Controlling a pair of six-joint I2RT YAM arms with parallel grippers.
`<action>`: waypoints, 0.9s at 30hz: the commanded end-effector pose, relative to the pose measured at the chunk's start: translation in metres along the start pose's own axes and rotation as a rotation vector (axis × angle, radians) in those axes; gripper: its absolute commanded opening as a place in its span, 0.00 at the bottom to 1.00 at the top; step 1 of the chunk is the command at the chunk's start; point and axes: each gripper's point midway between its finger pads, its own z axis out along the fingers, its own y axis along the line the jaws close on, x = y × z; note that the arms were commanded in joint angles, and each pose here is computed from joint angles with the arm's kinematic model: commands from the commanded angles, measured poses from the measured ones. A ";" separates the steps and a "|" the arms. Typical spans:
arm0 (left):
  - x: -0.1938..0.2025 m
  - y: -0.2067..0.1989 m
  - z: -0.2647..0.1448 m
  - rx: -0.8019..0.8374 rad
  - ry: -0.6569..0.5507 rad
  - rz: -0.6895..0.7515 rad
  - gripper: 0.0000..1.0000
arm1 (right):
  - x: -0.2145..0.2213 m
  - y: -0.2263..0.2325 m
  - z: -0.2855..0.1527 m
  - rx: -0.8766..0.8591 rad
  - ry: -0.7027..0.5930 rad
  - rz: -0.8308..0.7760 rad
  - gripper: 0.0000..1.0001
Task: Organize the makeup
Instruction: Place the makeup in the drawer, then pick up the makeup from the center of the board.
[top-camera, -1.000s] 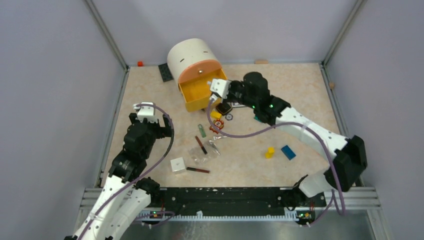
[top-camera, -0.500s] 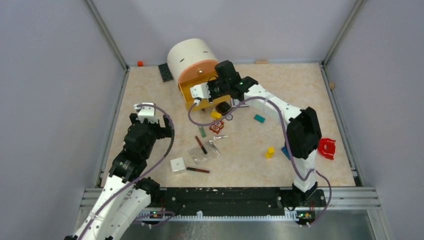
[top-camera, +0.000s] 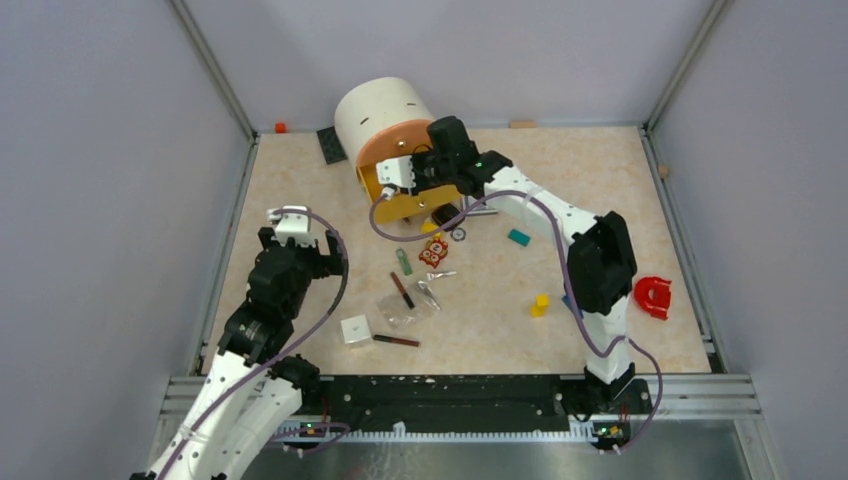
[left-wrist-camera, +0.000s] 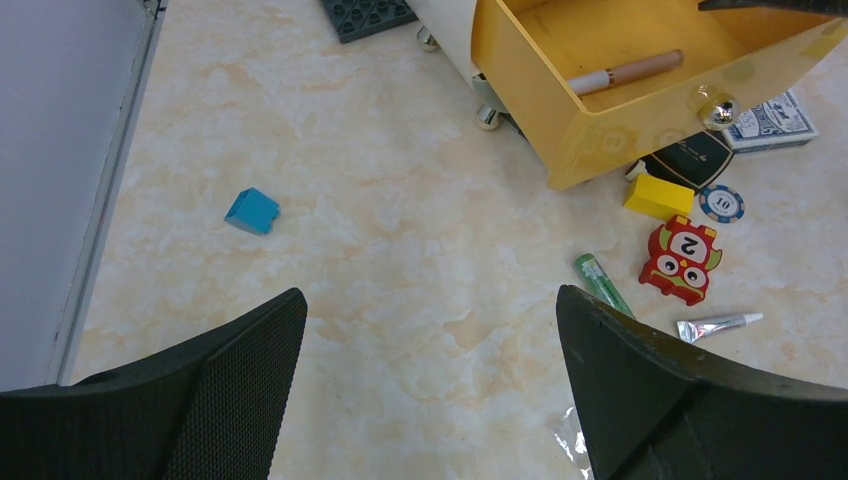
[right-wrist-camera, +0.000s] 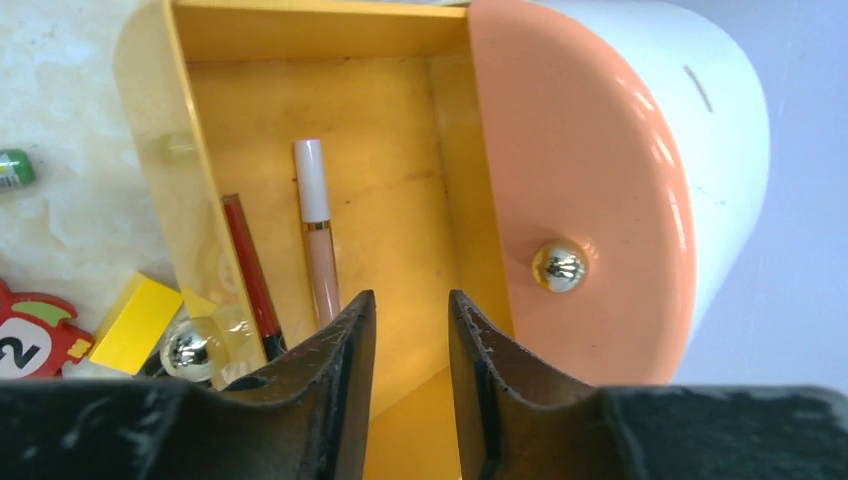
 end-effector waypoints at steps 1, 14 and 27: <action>-0.012 0.000 0.001 0.000 -0.051 -0.006 0.99 | -0.049 -0.076 -0.052 0.212 -0.110 -0.004 0.35; -0.010 0.000 0.004 -0.001 -0.041 -0.007 0.99 | -0.059 -0.054 -0.152 0.556 -0.271 0.901 0.48; -0.003 -0.001 0.011 0.006 -0.005 -0.011 0.99 | -0.032 0.182 -0.091 0.293 0.121 1.395 0.48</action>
